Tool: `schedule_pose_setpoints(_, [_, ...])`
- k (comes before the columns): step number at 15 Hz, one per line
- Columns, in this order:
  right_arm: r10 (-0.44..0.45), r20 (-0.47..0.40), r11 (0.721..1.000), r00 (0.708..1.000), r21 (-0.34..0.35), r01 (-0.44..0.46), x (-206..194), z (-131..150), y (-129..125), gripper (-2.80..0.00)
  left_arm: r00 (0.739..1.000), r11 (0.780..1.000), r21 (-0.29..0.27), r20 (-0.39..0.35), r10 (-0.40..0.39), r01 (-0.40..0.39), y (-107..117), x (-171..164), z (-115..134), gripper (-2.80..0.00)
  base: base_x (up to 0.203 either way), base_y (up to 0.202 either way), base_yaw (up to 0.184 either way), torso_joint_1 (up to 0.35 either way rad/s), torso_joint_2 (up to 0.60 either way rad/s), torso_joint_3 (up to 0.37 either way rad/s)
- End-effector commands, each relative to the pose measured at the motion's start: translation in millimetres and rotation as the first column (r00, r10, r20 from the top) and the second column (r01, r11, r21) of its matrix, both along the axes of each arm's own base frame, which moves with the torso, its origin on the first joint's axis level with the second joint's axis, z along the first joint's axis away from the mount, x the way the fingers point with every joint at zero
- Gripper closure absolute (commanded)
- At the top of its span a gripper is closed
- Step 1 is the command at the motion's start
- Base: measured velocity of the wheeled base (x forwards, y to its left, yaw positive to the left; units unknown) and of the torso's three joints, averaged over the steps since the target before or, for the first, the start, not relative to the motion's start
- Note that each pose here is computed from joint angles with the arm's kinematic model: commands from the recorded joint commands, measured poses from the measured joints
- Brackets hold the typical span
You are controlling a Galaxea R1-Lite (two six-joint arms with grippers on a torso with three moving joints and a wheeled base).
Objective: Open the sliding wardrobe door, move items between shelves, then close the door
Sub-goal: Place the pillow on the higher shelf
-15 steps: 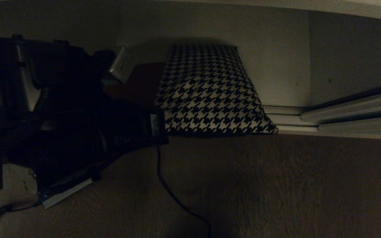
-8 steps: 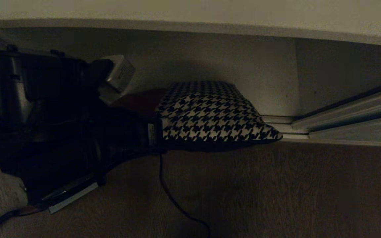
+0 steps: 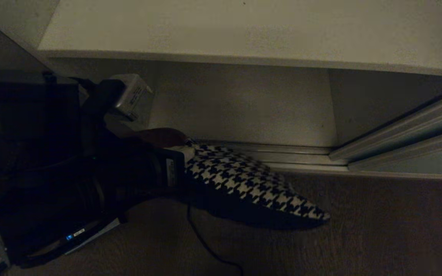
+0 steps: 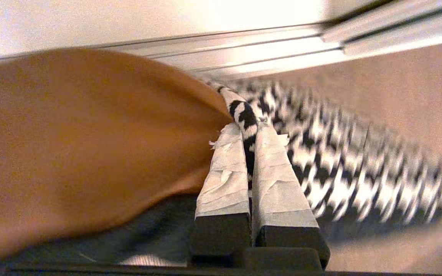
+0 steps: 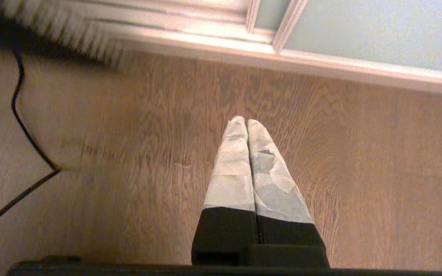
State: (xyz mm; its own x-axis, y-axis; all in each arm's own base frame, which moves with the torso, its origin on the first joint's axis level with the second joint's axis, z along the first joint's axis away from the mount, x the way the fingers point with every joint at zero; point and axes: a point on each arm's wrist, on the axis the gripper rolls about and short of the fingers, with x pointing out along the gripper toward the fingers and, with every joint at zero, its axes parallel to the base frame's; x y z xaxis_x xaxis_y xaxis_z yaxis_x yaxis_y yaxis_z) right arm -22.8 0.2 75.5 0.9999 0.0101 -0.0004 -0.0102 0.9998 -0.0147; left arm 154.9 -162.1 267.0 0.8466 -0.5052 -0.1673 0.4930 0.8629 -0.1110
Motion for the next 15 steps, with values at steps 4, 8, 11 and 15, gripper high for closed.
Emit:
schedule_pose_setpoints(4, [0.001, -0.001, 1.000, 1.000, -0.001, -0.001, 0, -1, 0, 0.00, 0.999, 0.999, -0.009, 0.012, -0.041, 0.041, -4, -11, 2, 0.00, 0.000, 0.000, 0.000, 0.004, 0.00, 0.201])
schedule_pose_setpoints(8, [0.000, -0.001, 1.000, 1.000, -0.001, 0.000, 0, -1, 0, 0.00, 0.999, 0.999, -0.034, 0.038, -0.033, 0.034, -3, -11, 12, 0.00, 0.000, 0.000, 0.000, 0.004, 0.00, 0.206])
schedule_pose_setpoints(11, [-0.001, -0.001, 1.000, 1.000, -0.001, 0.001, 0, -1, 0, 0.00, 0.999, 0.999, -0.036, 0.048, -0.020, 0.022, -2, -11, 17, 0.00, 0.000, 0.000, 0.000, 0.006, 0.00, 0.203])
schedule_pose_setpoints(15, [0.001, -0.001, 1.000, 1.000, -0.001, -0.001, 0, -1, 0, 0.00, 0.998, 0.999, -0.034, 0.050, -0.022, 0.023, -1, -12, 17, 0.00, 0.000, 0.000, 0.000, 0.000, 0.00, 0.204])
